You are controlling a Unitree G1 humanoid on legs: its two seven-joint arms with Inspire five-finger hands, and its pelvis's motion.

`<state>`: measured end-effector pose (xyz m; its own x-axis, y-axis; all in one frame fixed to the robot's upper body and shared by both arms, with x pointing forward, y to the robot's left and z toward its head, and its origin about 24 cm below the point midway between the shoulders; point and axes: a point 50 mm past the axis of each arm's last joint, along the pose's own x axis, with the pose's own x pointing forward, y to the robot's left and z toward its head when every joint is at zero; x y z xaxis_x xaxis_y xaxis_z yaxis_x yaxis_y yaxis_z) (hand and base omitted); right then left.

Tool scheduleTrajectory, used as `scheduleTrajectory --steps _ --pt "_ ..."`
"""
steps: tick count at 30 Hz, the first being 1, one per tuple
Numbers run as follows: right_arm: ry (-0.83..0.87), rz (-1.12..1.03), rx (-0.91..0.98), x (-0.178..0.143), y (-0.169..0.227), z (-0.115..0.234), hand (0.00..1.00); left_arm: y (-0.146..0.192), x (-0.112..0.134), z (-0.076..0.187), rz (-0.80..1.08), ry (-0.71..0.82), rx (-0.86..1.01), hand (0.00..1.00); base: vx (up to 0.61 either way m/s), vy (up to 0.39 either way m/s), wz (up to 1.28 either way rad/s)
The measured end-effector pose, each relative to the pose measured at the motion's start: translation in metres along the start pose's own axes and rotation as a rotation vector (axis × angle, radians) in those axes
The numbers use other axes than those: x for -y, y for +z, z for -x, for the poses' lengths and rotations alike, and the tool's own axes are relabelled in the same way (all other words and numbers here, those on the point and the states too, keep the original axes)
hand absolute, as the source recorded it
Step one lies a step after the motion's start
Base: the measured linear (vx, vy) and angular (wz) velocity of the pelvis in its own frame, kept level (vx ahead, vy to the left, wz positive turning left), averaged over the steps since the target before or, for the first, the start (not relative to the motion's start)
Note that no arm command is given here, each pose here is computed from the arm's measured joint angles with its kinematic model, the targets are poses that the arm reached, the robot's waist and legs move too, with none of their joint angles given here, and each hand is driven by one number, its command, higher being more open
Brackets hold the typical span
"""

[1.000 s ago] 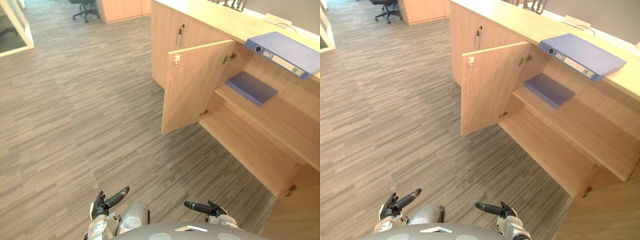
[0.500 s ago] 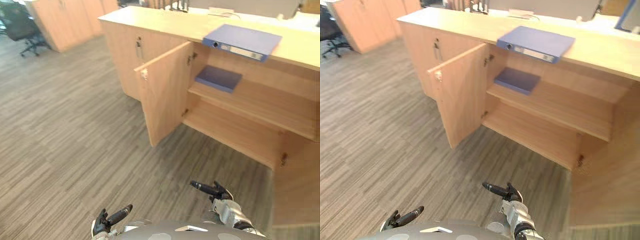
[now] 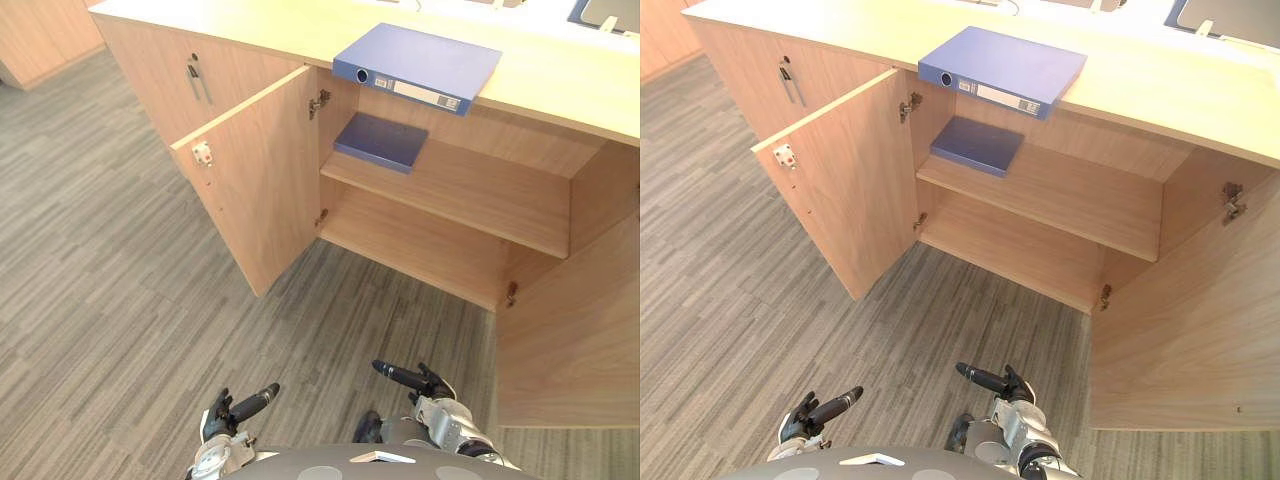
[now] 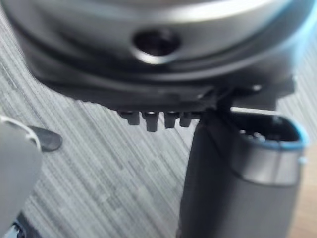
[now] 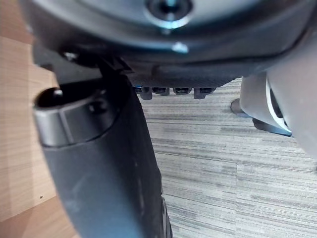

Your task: Walk over to the cabinet, pick up the folder, carry it to the office cabinet, place the folder inside the office cabinet, then close the office cabinet door

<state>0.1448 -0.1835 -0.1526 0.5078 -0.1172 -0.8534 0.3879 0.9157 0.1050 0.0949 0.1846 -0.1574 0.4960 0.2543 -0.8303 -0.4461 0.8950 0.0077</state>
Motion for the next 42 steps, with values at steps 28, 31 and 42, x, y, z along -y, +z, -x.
scheduleTrajectory --steps 28,31,42 --pt "0.025 0.127 -0.078 -0.009 -0.013 0.001 1.0 0.02 -0.018 -0.001 0.096 0.063 0.084 1.0 0.21 0.107 -0.24" --pt "0.01 0.127 -0.097 -0.002 -0.02 0.002 1.0 0.012 -0.022 0.001 0.097 0.079 0.06 1.0 0.05 0.027 -0.23" --pt "-0.023 0.148 -0.127 0.013 -0.028 0.005 1.0 0.008 -0.016 0.001 0.062 0.062 0.043 1.0 -0.07 0.083 -0.2"
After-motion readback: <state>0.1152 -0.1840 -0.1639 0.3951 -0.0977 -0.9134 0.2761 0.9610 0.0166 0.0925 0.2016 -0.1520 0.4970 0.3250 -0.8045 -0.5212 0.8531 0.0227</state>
